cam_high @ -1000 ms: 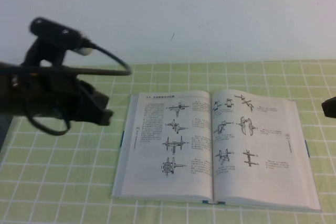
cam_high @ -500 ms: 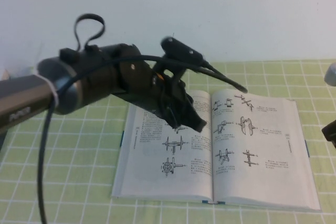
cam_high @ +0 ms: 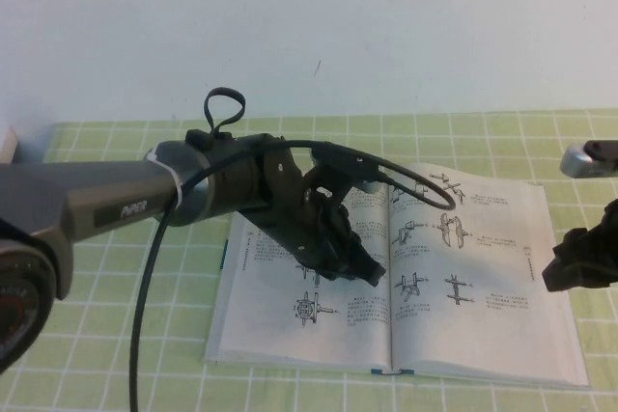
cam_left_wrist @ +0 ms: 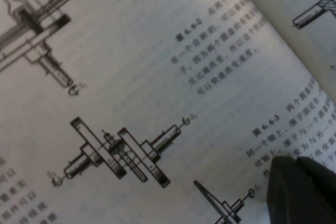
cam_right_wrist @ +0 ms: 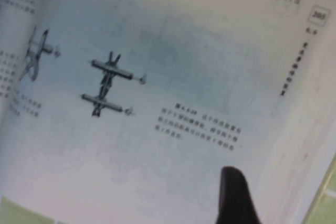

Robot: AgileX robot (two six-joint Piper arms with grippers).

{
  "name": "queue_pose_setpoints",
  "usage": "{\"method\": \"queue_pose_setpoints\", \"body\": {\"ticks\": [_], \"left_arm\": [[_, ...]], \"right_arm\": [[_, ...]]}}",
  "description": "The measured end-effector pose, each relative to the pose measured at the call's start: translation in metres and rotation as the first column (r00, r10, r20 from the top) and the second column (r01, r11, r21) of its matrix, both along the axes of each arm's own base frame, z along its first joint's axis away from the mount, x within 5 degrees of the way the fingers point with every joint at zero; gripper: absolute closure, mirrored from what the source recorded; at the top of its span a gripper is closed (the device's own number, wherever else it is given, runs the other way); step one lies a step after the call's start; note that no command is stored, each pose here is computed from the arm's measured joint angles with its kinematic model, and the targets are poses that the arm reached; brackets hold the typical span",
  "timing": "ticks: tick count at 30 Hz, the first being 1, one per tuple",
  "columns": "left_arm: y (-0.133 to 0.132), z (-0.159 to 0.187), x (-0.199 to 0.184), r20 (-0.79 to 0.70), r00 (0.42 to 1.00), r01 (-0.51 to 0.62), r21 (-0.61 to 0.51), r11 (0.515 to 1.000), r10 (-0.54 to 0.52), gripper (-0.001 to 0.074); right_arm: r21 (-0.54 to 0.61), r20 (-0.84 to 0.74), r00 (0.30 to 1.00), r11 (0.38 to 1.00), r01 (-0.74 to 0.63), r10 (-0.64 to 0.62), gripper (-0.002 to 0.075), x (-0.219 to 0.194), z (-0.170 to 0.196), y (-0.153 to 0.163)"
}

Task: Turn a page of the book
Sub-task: Open the closed book

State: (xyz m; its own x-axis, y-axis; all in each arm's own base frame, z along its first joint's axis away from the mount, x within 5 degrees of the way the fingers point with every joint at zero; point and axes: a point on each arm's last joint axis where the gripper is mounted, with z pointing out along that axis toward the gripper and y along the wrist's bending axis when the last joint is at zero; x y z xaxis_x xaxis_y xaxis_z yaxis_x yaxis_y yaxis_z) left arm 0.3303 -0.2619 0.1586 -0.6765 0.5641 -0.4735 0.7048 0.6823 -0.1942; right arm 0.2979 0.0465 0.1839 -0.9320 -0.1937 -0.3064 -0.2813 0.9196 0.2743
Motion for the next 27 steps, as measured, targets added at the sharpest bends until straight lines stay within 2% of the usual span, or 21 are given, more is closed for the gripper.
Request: {"method": "queue_pose_setpoints", "body": {"ticks": [3, 7, 13, 27], "left_arm": [[0.007, -0.009, 0.007, -0.085, 0.993, -0.088, -0.018, 0.996, 0.086, 0.0739], [0.016, -0.018, 0.014, -0.185, 0.969, -0.171, -0.037, 0.985, 0.162, 0.0739], [0.019, -0.023, 0.018, -0.232, 0.954, -0.204, -0.047, 0.978, 0.188, 0.0739], [0.020, -0.023, 0.018, -0.240, 0.950, -0.217, -0.054, 0.975, 0.199, 0.0739]], "right_arm": [[0.049, -0.022, 0.996, 0.995, 0.088, -0.087, 0.0320, 0.007, -0.011, -0.008], [0.126, -0.005, 0.992, 0.984, 0.124, -0.124, 0.0316, 0.015, -0.015, -0.009], [0.255, 0.043, 0.990, 0.959, 0.120, -0.136, 0.0315, 0.025, -0.018, 0.000], [0.261, 0.014, 0.986, 0.953, 0.154, -0.163, 0.0315, 0.032, -0.040, 0.000]]}}
